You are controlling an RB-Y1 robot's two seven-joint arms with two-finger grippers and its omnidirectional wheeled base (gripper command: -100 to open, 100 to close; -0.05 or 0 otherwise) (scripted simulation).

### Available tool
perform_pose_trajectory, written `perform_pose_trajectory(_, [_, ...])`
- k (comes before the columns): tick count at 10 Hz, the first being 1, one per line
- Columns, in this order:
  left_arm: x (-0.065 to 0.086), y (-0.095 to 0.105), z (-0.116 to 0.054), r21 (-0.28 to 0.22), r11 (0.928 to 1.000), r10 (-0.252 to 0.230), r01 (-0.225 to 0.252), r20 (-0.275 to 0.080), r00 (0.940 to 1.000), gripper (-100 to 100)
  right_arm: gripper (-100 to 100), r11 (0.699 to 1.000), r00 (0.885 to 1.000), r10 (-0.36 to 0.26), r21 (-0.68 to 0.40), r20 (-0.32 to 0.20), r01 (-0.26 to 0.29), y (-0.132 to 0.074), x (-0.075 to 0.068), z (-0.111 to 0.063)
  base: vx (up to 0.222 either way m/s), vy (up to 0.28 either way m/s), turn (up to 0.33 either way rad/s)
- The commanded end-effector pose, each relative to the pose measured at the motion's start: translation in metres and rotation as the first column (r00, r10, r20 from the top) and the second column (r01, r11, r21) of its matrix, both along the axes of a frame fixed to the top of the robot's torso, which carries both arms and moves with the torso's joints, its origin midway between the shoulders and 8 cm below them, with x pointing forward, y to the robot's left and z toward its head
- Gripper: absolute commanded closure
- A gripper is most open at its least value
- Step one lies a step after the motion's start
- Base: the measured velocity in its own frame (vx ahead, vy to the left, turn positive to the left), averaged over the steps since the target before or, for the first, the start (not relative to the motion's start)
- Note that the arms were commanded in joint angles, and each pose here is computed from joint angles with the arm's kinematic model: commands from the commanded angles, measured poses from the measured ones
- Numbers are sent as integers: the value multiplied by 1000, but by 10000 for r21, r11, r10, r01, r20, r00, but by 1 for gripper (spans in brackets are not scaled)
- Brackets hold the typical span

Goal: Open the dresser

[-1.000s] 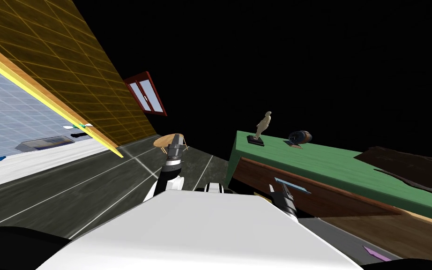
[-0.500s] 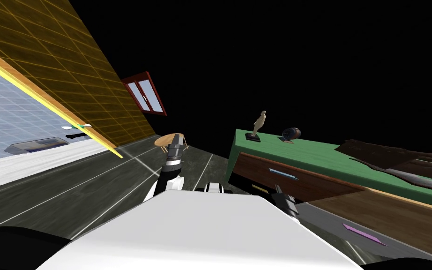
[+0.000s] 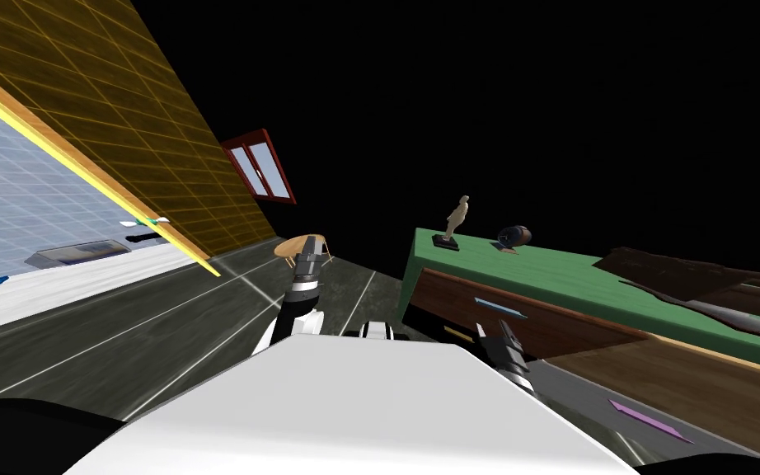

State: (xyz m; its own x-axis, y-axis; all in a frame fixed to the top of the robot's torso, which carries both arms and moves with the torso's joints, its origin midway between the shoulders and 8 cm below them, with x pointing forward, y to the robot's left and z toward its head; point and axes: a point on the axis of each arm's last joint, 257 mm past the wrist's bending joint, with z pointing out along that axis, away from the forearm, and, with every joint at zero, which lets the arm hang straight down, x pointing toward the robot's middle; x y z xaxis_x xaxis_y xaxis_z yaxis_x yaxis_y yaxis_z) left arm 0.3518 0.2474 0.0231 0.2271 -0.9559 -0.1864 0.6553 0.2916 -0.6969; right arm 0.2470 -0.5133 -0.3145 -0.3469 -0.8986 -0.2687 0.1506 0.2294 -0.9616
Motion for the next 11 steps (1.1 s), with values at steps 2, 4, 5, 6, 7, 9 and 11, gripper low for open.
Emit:
perform_pose_trajectory(2, [0,0,0,0,10000,0,0,0,10000,0,-100,9985,10000,46,537,-45,-43,-11,10,6,24,-20,32])
perform_pose_trajectory(4, [0,0,0,-1,10000,-1,1,1,10000,0,-100,9964,9999,85,845,-68,-79,-16,16,10,19,-19,37])
perform_pose_trajectory(5, [0,0,0,-1,10000,-1,1,1,10000,0,-100,9949,9999,111,1008,-81,-103,-19,19,12,24,-20,37])
perform_pose_trajectory(6, [0,0,0,-1,10000,0,0,0,10000,0,-100,9928,9998,146,1190,-95,-133,-22,23,15,30,-18,44])
perform_pose_trajectory(7, [0,0,0,-1,10000,0,0,0,10000,0,-100,9908,9998,174,1346,-107,-158,-24,26,17,28,-17,33])
perform_pose_trajectory(9, [0,0,0,-1,10000,0,0,1,10000,0,-100,9919,9998,161,1260,-101,-147,-23,25,16,6,-4,4])
perform_pose_trajectory(11, [0,0,0,-1,10000,-1,1,1,10000,0,100,9917,9995,284,1257,-102,-269,-19,22,18,-57,19,-33])
